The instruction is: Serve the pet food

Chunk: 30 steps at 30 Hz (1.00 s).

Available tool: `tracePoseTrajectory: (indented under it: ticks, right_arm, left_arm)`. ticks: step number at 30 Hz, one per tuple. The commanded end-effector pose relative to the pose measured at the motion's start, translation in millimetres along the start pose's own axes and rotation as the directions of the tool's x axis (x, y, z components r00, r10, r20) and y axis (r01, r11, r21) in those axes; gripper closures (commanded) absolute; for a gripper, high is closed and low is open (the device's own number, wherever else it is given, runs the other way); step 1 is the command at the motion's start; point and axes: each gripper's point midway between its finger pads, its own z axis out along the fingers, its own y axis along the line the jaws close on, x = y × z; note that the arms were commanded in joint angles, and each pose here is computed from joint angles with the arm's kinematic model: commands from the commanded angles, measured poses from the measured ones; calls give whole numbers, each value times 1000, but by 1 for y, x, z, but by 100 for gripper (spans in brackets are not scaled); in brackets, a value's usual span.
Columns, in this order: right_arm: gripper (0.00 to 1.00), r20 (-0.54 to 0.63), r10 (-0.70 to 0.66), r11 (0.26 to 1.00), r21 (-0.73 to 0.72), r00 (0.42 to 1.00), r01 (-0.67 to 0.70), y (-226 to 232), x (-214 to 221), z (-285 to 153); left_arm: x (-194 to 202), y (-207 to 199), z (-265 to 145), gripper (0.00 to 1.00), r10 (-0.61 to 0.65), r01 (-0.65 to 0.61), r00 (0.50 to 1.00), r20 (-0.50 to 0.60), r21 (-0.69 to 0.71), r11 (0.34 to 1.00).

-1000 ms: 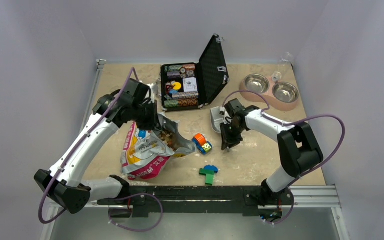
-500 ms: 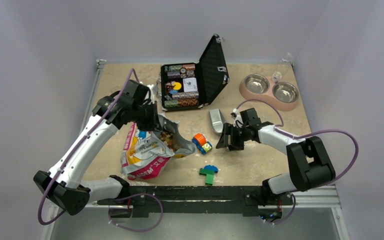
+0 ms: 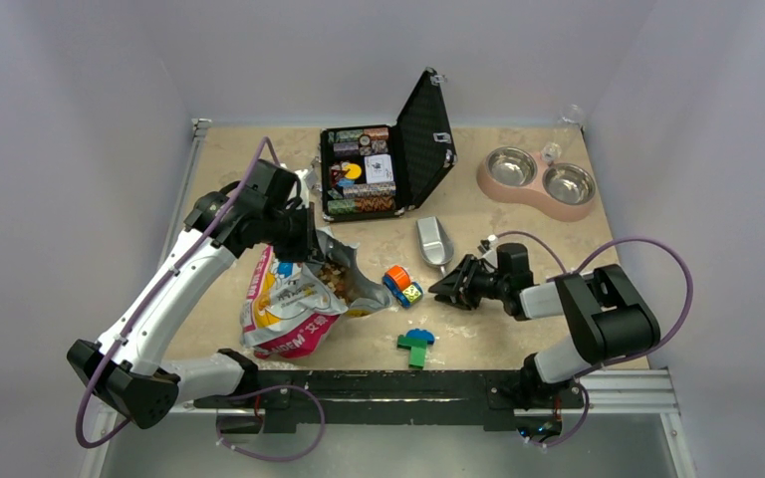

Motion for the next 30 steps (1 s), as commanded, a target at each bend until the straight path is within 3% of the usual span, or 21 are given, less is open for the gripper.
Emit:
tracePoseTrajectory:
  ticks: [1, 11, 30]
  right_arm:
    - [60, 104, 61, 998, -18, 993, -59, -3, -9, -1]
    - [48, 164, 56, 997, -56, 985, -47, 1, -19, -8]
    - [51, 268, 104, 962, -272, 958, -28, 15, -30, -17]
  left_arm:
    - [-1, -31, -17, 100, 9, -12, 1000, 25, 153, 988]
    - [2, -29, -16, 100, 13, -15, 1000, 13, 154, 988]
    - [3, -29, -12, 100, 11, -12, 1000, 2, 154, 988]
